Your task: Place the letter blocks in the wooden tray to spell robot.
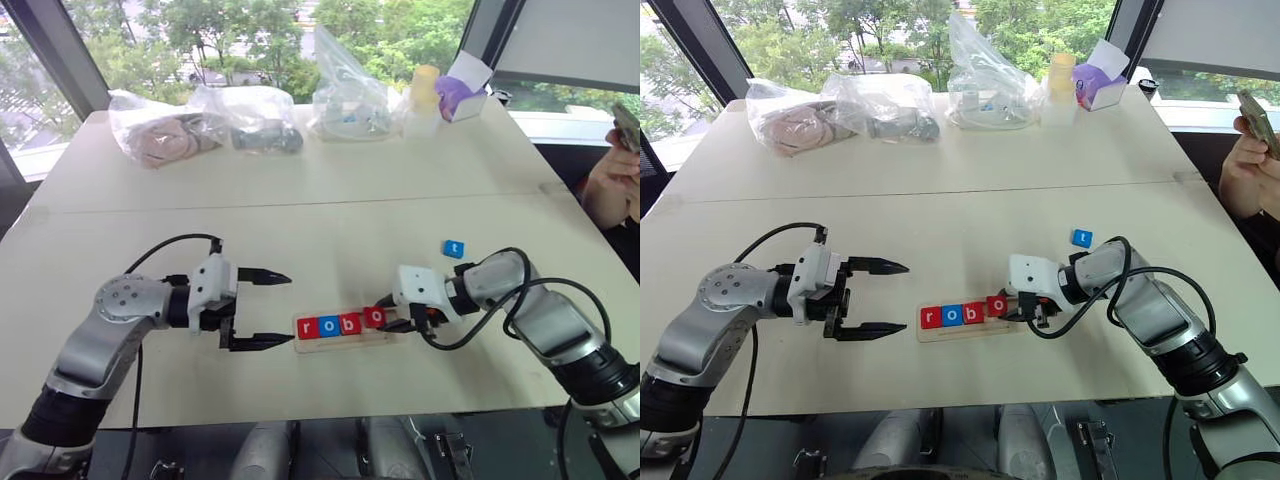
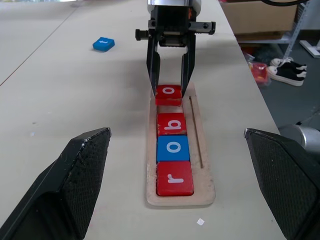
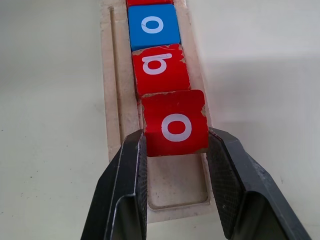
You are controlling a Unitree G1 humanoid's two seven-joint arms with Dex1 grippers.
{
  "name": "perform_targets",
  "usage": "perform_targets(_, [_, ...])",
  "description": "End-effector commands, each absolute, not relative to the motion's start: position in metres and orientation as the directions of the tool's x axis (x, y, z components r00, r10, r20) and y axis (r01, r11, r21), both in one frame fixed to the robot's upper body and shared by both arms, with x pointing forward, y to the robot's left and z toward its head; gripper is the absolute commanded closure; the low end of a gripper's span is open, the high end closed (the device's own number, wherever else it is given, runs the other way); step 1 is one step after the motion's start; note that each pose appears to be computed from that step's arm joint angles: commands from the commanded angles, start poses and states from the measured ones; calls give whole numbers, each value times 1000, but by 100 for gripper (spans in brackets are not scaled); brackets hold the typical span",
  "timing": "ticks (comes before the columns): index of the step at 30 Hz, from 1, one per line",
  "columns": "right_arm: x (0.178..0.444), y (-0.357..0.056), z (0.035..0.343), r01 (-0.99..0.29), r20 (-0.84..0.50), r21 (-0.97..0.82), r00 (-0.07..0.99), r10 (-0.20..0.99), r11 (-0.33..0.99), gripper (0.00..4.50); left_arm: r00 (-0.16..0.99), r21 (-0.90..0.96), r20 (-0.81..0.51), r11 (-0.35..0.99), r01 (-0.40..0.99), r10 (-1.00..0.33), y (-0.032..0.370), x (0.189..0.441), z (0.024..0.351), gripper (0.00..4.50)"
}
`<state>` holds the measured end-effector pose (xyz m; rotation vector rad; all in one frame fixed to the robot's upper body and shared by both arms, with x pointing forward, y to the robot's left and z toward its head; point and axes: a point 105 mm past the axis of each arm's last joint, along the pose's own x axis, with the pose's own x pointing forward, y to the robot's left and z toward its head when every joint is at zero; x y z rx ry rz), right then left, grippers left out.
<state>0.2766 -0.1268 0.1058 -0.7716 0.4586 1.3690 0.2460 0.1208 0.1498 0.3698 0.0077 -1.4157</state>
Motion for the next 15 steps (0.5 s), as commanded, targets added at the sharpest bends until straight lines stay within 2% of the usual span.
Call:
perform_targets(1, [276,-121,114,-967,-691,-256,179,701,-5,338,161,265,-205,104,959,-965,117,243,156,0])
perform_targets(5, [275,-120,113,-967,-694,-255,175,698,-11,338,164,265,-200,108,958,-966,116,244,157,0])
perform_targets(7, [274,-118,113,-967,-692,-253,171,702,-13,224,165,265,-199,109,958,-966,115,244,157,0])
perform_targets(8, [274,-118,114,-968,-691,-251,169,703,-15,204,165,265,-199,109,958,-966,115,244,157,0])
perform_targets(12, [272,-116,116,-970,-685,-244,161,710,-17,24,166,265,-197,110,958,-966,115,244,158,0])
perform_targets(15, [273,-116,121,-967,-676,-255,173,717,-8,11,167,266,-197,112,958,-966,115,244,158,0])
